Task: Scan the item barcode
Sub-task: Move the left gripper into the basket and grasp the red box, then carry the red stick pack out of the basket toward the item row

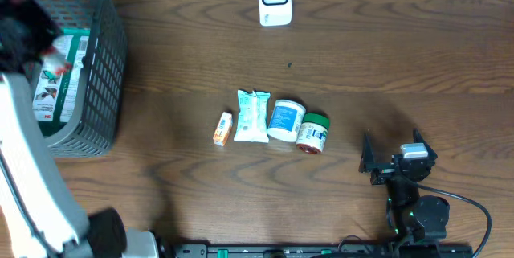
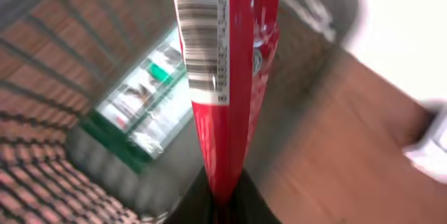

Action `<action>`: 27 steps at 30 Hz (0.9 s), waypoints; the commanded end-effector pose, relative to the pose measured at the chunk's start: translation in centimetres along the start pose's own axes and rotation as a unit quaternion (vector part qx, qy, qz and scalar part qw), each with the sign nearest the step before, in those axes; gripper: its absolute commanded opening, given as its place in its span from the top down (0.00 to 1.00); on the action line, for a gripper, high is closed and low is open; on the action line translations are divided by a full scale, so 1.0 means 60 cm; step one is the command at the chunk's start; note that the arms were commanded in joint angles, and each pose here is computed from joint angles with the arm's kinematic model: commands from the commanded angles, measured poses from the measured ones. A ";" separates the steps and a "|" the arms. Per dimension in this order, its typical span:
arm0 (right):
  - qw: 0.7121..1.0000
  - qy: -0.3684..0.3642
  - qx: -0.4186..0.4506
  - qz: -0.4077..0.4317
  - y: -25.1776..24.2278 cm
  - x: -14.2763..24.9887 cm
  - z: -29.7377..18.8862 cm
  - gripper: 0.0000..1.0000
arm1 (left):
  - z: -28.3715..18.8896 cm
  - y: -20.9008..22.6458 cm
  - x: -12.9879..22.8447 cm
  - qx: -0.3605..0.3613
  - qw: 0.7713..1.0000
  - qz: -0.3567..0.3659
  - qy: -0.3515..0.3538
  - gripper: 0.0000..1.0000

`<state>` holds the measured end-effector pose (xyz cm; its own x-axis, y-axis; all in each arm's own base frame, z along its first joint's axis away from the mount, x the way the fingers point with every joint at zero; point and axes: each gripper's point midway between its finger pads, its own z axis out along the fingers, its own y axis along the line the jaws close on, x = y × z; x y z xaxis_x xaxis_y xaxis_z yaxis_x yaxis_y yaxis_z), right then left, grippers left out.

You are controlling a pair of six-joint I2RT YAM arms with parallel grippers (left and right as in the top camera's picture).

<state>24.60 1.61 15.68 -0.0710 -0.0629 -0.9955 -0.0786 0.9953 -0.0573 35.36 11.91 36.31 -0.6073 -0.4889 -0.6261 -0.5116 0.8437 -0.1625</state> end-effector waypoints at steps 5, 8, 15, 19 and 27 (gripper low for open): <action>1.000 0.001 -0.003 -0.004 0.003 0.001 0.000 0.01 | -0.012 -0.150 0.168 0.075 0.977 0.141 0.140 0.93; 1.000 0.001 -0.003 -0.004 0.003 0.001 0.000 0.01 | 0.014 -0.172 0.225 0.052 0.964 0.196 0.170 0.92; 1.000 0.001 -0.004 -0.004 0.003 0.001 0.000 0.01 | 0.100 -0.168 0.358 0.007 0.937 0.244 0.250 0.92; 1.000 0.001 -0.003 -0.004 0.003 0.001 0.000 0.01 | 0.157 -0.146 0.422 -0.009 0.929 0.239 0.281 0.92; 1.000 0.001 -0.003 -0.004 0.003 0.001 0.000 0.01 | 0.206 -0.131 0.481 -0.005 0.924 0.241 0.298 0.92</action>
<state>24.60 1.61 15.69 -0.0706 -0.0629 -0.9955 -0.0786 0.9953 -0.0573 29.71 -6.11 11.02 -0.9911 -0.0892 -0.0984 -0.0927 0.9952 0.0312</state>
